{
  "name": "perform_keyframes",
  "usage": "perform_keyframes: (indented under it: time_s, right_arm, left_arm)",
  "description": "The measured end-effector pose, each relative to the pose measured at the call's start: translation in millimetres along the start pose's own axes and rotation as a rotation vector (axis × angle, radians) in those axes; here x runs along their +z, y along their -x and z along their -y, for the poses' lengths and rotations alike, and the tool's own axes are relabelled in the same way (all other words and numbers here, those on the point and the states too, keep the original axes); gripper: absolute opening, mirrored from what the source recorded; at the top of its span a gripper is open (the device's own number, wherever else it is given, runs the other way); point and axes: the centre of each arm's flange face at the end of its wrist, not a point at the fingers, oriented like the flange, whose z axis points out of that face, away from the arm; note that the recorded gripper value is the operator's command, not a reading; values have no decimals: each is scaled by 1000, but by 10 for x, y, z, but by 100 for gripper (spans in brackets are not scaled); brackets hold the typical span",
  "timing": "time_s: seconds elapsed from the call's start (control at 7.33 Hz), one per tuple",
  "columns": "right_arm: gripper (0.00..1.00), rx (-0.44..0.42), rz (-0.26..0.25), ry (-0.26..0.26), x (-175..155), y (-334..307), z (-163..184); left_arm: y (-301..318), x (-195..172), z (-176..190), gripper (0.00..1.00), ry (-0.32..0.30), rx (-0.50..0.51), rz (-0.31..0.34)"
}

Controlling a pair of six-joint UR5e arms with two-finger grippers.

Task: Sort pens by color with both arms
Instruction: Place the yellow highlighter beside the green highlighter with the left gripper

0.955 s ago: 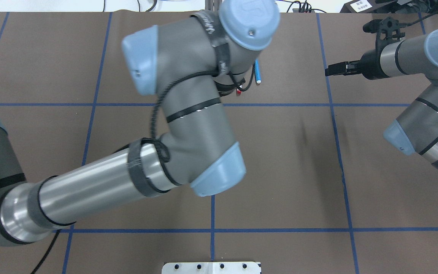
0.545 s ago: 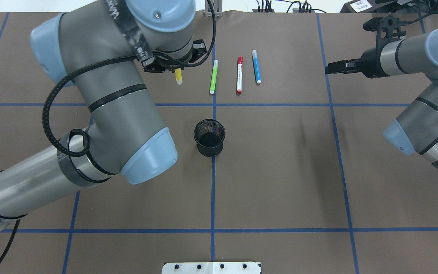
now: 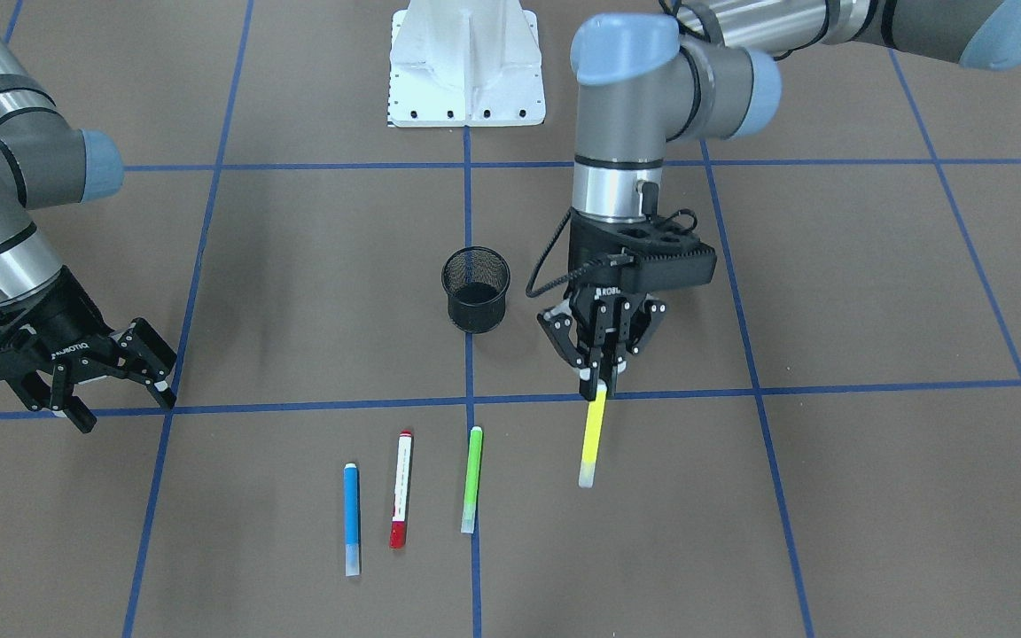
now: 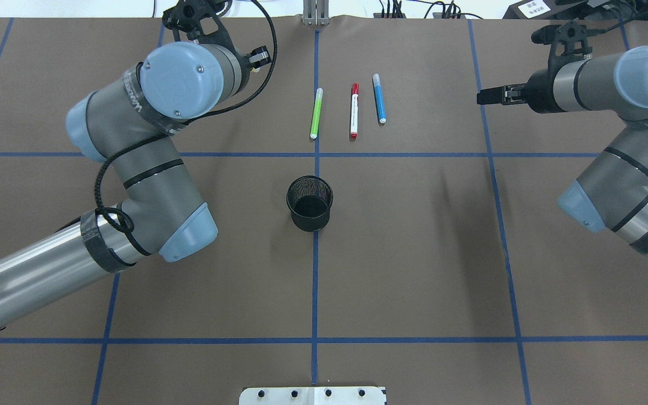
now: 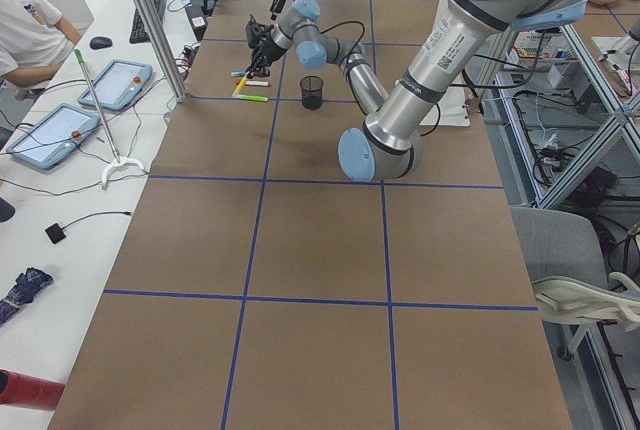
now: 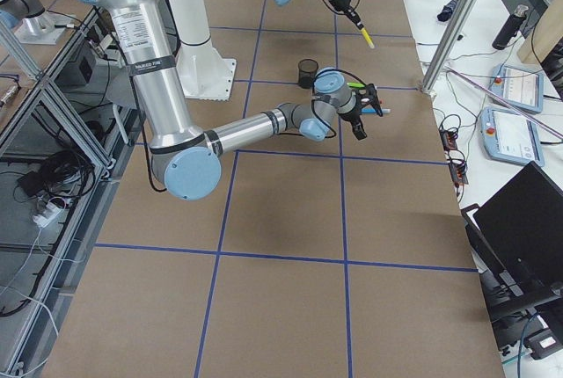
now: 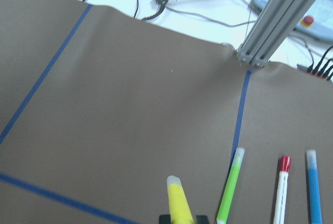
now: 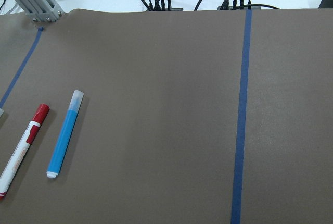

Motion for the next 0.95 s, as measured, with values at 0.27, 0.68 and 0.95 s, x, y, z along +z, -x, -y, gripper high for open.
perform_keyframes:
  time_s: [0.27,0.68,0.95]
  right_arm:
    - [100,-11,-13,-20,49,86,-57]
    - [100,-13,-13,-25,49,111,-62]
    - [100,-13,-14,-25,54,108,-64]
  left_arm:
    - [-78,550,-437,0,-114,-65,-19]
    - [-100,823,-791,99,-145,-75,-14]
    - [-112,811,-882,100,-126,-45,-15]
